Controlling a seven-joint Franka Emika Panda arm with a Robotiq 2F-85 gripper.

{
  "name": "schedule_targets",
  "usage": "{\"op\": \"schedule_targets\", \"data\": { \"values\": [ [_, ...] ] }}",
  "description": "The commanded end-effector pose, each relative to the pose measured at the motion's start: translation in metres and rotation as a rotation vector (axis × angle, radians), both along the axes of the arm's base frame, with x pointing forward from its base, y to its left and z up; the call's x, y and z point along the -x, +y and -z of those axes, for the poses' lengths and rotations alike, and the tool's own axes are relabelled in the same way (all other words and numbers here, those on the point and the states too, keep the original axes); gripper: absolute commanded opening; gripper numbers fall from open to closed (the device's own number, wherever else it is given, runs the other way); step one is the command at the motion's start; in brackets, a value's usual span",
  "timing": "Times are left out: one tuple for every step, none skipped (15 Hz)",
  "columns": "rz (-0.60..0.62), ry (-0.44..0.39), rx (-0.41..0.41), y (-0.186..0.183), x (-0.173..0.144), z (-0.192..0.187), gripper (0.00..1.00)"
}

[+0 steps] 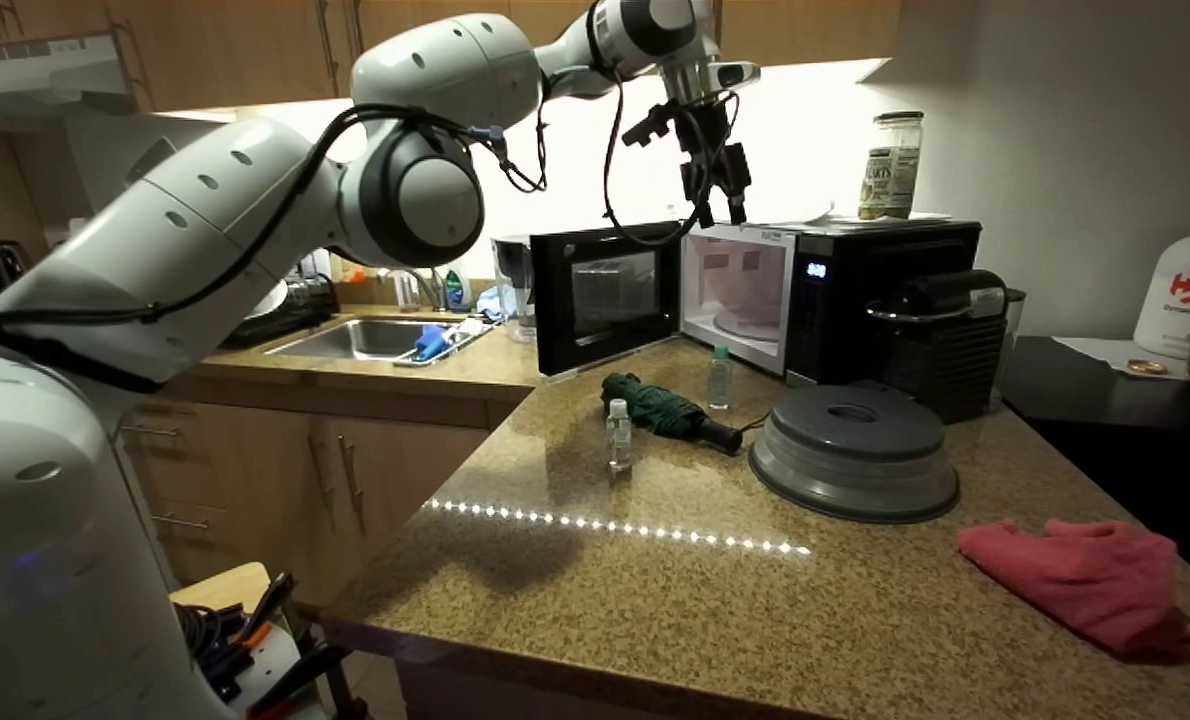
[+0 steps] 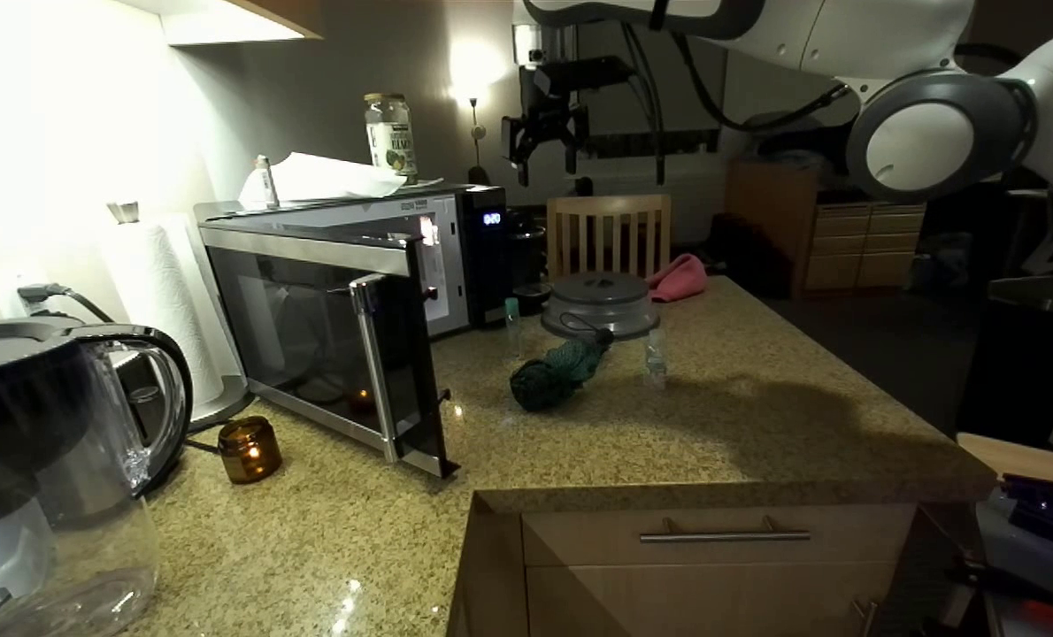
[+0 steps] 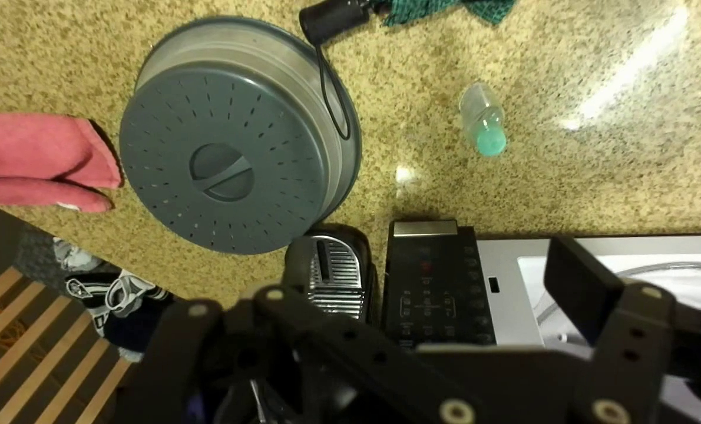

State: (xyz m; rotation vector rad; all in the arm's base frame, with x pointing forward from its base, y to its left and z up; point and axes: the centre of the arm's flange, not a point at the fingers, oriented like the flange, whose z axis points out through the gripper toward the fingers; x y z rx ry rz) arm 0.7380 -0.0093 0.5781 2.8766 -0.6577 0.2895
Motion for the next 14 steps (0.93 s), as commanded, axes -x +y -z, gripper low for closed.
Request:
{"op": "schedule_targets", "data": {
  "values": [
    [0.006,0.044,-0.065,0.011,0.037,0.001,1.0],
    [0.004,0.052,-0.073,0.017,0.041,0.001,1.0],
    [0.007,0.054,-0.077,0.024,0.043,0.0,1.0],
    [0.014,0.049,-0.085,0.031,0.044,-0.001,1.0],
    [0.036,0.029,-0.086,0.04,0.043,-0.003,1.0],
    [0.061,0.014,-0.089,0.051,0.041,-0.006,1.0],
    [0.093,-0.001,-0.087,0.065,0.04,-0.007,1.0],
    [0.119,-0.013,-0.088,0.078,0.04,-0.007,1.0],
    [0.152,-0.026,-0.092,0.094,0.038,-0.003,1.0],
    [0.18,-0.035,-0.102,0.107,0.038,-0.002,1.0],
    [0.201,-0.049,-0.104,0.122,0.04,0.0,1.0],
    [0.227,-0.059,-0.102,0.134,0.041,0.001,1.0],
    [0.25,-0.065,-0.105,0.143,0.044,0.001,1.0],
    [0.275,-0.072,-0.1,0.153,0.047,0.002,1.0]
  ]
}}
